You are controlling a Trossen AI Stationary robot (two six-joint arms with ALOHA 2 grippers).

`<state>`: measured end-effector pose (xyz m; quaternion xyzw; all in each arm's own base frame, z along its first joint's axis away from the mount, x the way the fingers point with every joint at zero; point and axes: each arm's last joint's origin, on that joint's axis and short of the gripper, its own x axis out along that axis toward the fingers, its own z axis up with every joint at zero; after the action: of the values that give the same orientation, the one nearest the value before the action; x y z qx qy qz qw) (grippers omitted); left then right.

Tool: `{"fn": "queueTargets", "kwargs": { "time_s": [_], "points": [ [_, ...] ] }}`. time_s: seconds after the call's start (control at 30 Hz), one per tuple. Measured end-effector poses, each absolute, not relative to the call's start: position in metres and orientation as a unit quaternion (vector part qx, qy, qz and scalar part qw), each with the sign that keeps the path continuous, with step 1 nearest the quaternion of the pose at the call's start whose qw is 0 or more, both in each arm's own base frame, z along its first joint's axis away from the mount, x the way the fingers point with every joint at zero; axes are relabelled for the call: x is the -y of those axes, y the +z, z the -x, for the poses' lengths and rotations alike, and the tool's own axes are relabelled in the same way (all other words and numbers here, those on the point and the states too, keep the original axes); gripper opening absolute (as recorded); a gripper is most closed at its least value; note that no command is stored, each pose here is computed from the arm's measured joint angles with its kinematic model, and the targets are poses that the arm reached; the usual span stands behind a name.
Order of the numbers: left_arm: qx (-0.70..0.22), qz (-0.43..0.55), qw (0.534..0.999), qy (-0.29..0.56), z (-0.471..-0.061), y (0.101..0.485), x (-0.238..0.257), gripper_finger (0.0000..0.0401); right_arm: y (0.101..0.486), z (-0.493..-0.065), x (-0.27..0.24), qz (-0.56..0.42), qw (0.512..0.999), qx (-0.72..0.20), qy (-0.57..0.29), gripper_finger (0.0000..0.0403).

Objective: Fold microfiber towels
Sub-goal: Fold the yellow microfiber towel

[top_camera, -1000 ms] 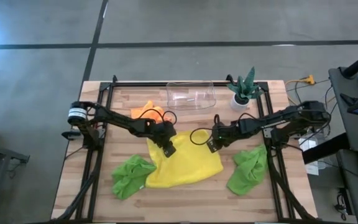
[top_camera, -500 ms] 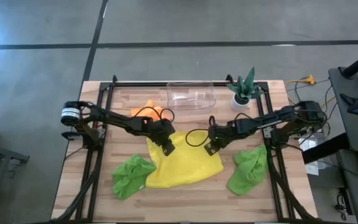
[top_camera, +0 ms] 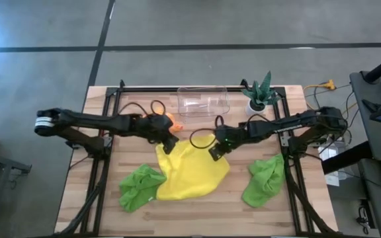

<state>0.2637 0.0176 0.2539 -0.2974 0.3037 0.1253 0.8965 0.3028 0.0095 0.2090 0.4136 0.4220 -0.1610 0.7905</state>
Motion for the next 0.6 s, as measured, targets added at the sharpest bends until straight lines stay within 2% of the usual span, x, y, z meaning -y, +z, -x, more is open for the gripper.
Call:
{"fn": "queueTargets", "kwargs": {
  "time_s": [0.1,0.23,0.43,0.6],
  "points": [
    [-0.290,0.288,0.900,0.150,-0.250,0.266,-0.019,0.0001,0.235,-0.320,-0.009,-0.398,0.819,-0.391,-0.136,0.0009],
    [-0.278,0.274,0.903,0.178,-0.238,0.274,-0.020,0.0001,0.244,-0.346,-0.009,-0.358,0.833,-0.404,-0.123,0.0009],
    [-0.285,0.268,0.903,0.181,-0.233,0.276,-0.020,0.0001,0.217,-0.391,-0.014,-0.337,0.810,-0.473,-0.079,0.0009],
    [-0.312,0.268,0.892,0.190,-0.228,0.271,-0.020,0.0001,0.202,-0.417,-0.023,-0.353,0.793,-0.495,-0.025,0.0009]
  ]
}}
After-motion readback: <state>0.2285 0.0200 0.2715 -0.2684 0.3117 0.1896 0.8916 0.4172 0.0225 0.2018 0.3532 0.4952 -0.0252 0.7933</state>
